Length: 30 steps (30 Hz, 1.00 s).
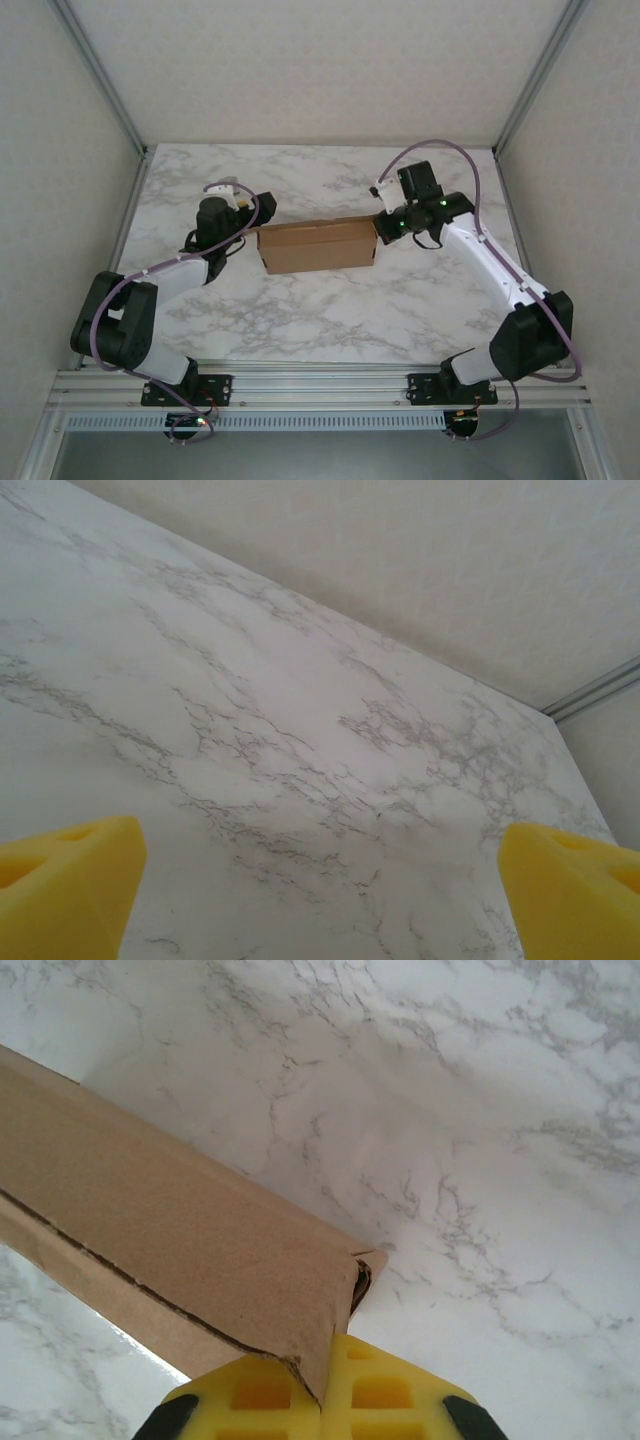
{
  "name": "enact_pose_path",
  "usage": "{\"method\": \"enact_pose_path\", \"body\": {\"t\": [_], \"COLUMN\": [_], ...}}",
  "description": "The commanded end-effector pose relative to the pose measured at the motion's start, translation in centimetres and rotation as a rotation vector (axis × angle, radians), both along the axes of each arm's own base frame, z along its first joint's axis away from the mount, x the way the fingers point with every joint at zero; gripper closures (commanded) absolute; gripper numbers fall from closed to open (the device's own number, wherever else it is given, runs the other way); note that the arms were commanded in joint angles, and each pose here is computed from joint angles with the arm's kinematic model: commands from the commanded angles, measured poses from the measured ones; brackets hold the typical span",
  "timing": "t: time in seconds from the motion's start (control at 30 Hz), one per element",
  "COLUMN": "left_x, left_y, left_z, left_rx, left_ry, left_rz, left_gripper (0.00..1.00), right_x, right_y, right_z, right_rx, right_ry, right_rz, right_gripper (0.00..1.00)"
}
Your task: Fold the paper box
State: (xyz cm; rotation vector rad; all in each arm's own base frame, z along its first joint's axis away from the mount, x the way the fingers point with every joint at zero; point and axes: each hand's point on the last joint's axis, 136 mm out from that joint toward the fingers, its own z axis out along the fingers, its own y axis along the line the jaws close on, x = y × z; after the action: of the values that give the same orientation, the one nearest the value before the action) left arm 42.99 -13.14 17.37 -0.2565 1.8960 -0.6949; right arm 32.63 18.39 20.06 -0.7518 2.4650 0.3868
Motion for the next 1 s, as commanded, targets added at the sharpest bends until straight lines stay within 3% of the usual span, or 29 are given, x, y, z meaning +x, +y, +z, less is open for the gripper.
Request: {"method": "enact_pose_path", "body": {"t": [0.0, 0.23, 0.43, 0.67, 0.8, 0.97], "left_x": [-0.1, 0.0, 0.0, -0.1, 0.0, -1.9], "left_y": [-0.6, -0.7, -0.9, 0.0, 3.3, 4.5], "left_z": [0.9, 0.6, 0.5, 1.8, 5.1, 9.2], "left_rx": [0.005, -0.002, -0.006, 0.014, 0.087, 0.363], "left_ry": [-0.023, -0.017, -0.012, -0.044, -0.117, -0.235], "left_rz": [-0.022, -0.024, -0.027, 0.005, 0.112, 0.074], "left_gripper": [0.1, 0.1, 0.1, 0.1, 0.08, 0.07], "right_x": [-0.7, -1.4, -0.8, -1.0, -1.0, -1.0], "right_y": [-0.2, 0.7, 0.6, 1.5, 1.1, 0.4], "right_z": [0.5, -0.1, 0.3, 0.6, 0.4, -0.5], "right_rx": [0.028, 0.051, 0.102, 0.157, 0.131, 0.077], "right_ry": [0.129, 0.322, 0.398, 0.453, 0.433, 0.403], "right_rz": [-0.105, -0.18, -0.361, -0.395, -0.398, -0.378], "right_gripper": [0.98, 0.98, 1.0, 1.0, 1.0, 0.99]}}
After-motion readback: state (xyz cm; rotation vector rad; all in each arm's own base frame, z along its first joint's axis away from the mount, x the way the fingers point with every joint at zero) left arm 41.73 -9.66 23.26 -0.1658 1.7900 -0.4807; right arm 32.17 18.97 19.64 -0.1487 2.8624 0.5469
